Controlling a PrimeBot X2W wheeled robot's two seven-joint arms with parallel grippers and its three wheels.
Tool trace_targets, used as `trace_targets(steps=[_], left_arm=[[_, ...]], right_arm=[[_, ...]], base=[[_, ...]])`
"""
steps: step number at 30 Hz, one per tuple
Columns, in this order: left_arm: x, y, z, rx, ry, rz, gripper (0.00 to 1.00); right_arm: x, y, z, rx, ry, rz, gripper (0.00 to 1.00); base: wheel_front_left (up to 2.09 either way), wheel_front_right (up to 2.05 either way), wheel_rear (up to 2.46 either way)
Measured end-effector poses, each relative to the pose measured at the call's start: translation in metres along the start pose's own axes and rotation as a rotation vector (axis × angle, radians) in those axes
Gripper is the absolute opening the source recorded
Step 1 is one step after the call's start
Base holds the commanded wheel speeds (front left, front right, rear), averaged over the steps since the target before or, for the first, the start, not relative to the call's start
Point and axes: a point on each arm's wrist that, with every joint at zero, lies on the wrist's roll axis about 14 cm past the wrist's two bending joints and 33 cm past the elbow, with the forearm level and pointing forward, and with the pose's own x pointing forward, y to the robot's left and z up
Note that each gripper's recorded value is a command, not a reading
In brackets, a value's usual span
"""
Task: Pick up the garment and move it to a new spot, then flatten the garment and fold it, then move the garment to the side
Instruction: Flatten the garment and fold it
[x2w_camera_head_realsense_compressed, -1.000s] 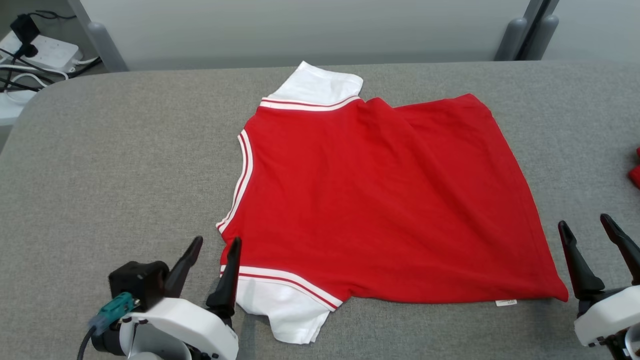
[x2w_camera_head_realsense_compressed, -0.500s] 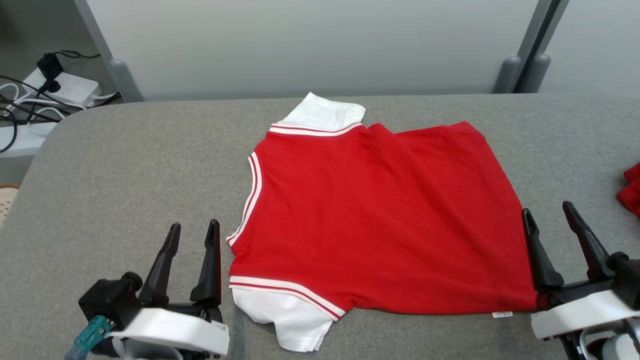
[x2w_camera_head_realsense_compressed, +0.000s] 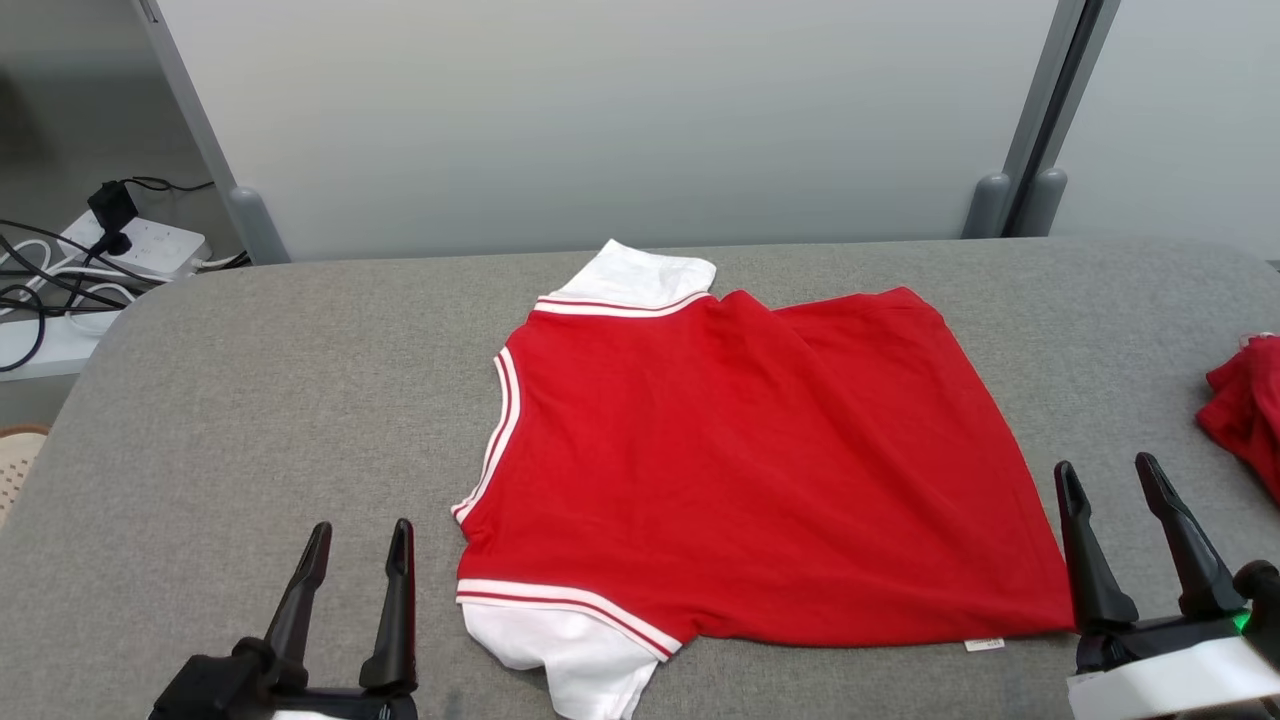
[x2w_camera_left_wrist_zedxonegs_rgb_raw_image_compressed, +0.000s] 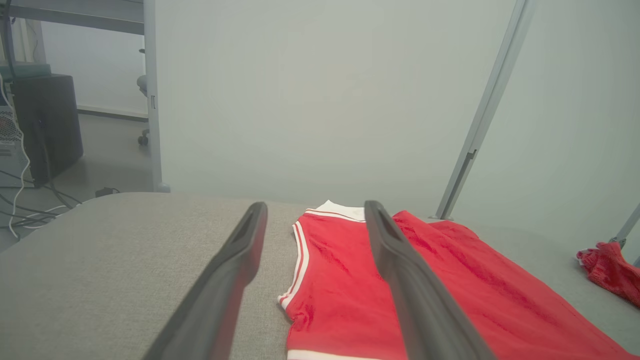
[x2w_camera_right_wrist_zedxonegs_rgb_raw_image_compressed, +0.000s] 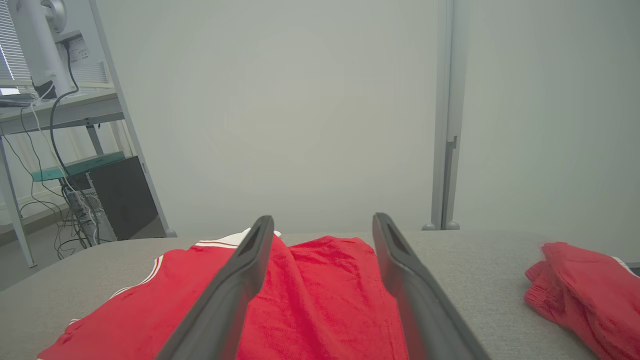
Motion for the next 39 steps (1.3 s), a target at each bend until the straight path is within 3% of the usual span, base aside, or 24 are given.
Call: trace_targets(steps=[20,31,39], left_arm=[[-0.017,0.019,-0.022,0.047,0.062,0.018,1.0],[-0.058,0.017,-0.124,0.062,0.456,-0.015,1.0],[-0.04,-0.006,-0.148,0.067,0.554,-0.108,1.0]], right_arm=[[-0.012,-0.003,-0.013,0.016,0.042,-0.017,1.0],[-0.008,-0.001,-0.014,0.023,0.044,-0.009,1.0],[0.001,-0.005,-0.018,0.009,0.055,-0.004,1.0]], base=[[0.0,0.0,0.0],[0.0,0.0,0.0],[0.0,0.0,0.0]])
